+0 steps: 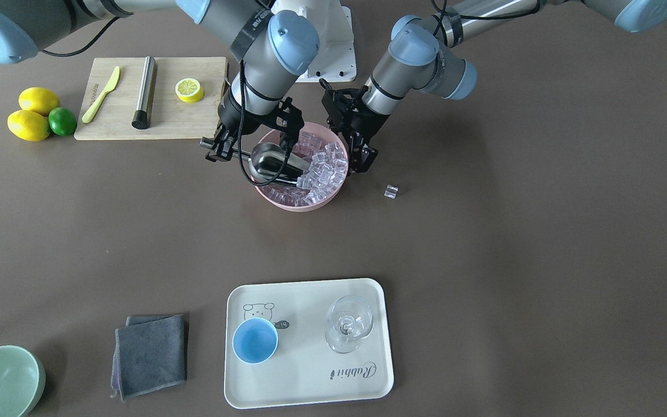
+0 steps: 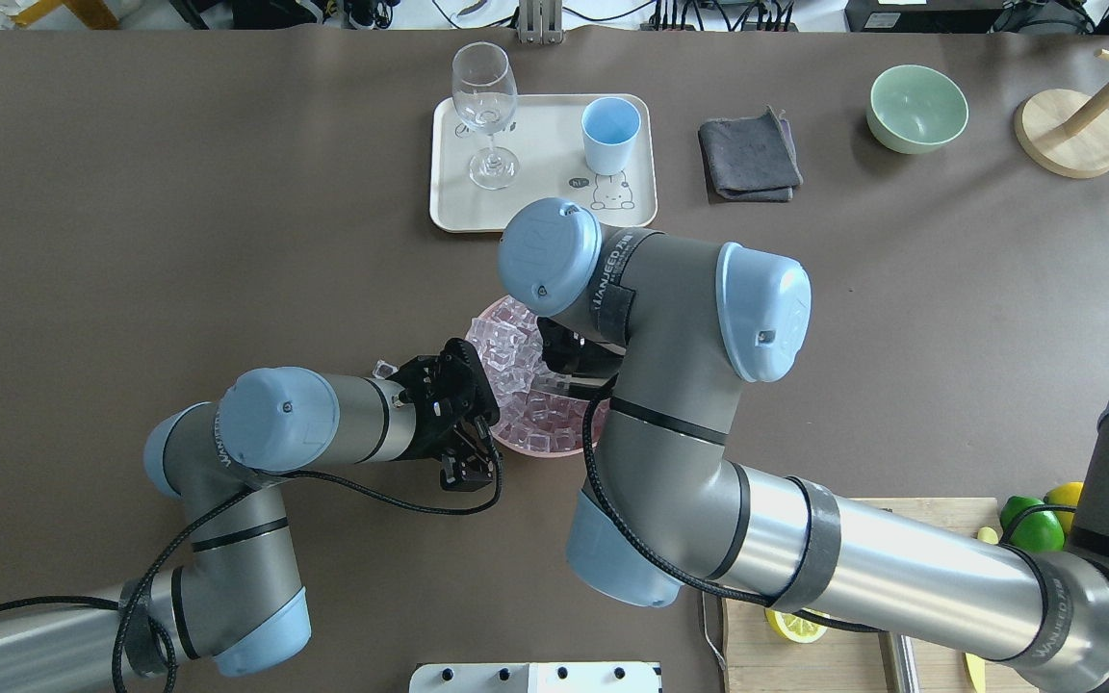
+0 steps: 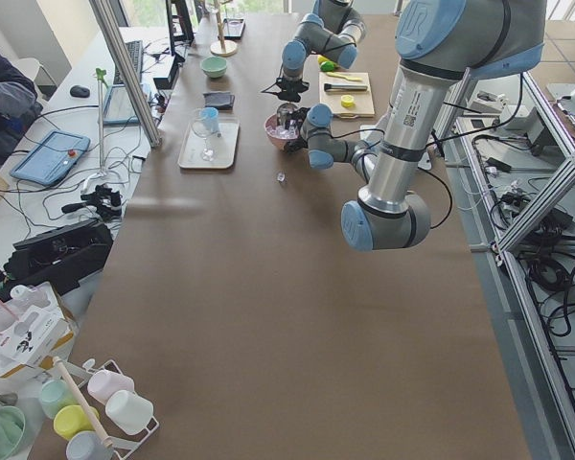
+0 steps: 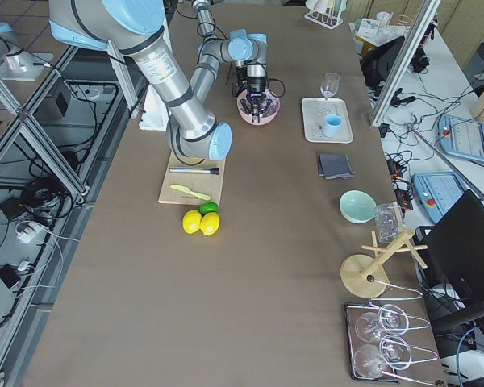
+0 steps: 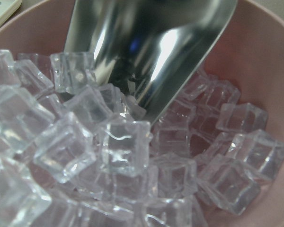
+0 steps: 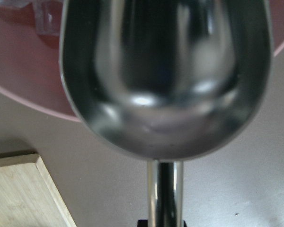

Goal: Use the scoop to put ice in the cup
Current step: 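Lower the scoop with the right gripper into the ice in the bowl, then drag the scoop through the ice cubes to fill it, right gripper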

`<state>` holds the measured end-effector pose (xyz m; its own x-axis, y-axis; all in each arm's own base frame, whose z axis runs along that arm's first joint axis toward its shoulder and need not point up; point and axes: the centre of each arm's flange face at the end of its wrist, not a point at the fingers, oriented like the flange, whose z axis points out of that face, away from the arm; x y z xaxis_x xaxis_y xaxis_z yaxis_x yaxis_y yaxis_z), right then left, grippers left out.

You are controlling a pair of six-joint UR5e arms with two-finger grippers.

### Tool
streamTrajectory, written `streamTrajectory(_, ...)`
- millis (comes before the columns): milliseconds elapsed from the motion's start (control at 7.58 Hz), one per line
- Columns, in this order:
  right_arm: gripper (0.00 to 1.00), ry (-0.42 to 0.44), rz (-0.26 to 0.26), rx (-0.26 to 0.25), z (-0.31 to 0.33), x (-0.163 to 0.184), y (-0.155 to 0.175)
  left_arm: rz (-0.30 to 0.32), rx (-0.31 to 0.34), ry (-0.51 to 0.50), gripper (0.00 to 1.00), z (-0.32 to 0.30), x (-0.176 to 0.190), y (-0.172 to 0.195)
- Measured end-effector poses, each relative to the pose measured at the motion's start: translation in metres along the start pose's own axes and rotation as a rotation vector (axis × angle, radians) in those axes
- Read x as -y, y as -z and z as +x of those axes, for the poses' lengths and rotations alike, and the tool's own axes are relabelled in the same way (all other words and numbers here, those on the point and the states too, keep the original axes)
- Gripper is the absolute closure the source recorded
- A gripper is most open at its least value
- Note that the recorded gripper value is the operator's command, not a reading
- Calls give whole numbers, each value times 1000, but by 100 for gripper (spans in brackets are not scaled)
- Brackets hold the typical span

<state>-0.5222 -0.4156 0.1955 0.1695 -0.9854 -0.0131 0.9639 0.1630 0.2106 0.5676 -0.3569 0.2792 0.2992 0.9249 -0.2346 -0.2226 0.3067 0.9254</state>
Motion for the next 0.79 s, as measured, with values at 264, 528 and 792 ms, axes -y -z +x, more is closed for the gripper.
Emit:
streamTrajectory(264,100,-58,80,-15,-13,-10,-6,0,0,0,2,0,0,0)
streamTrajectory(528,100,-108,165,-24,-26,-7,-13,0,0,0,2,0,0,0)
streamTrajectory(792,100,-138,225,-26,-36,-3,-22,0,0,0,2,0,0,0)
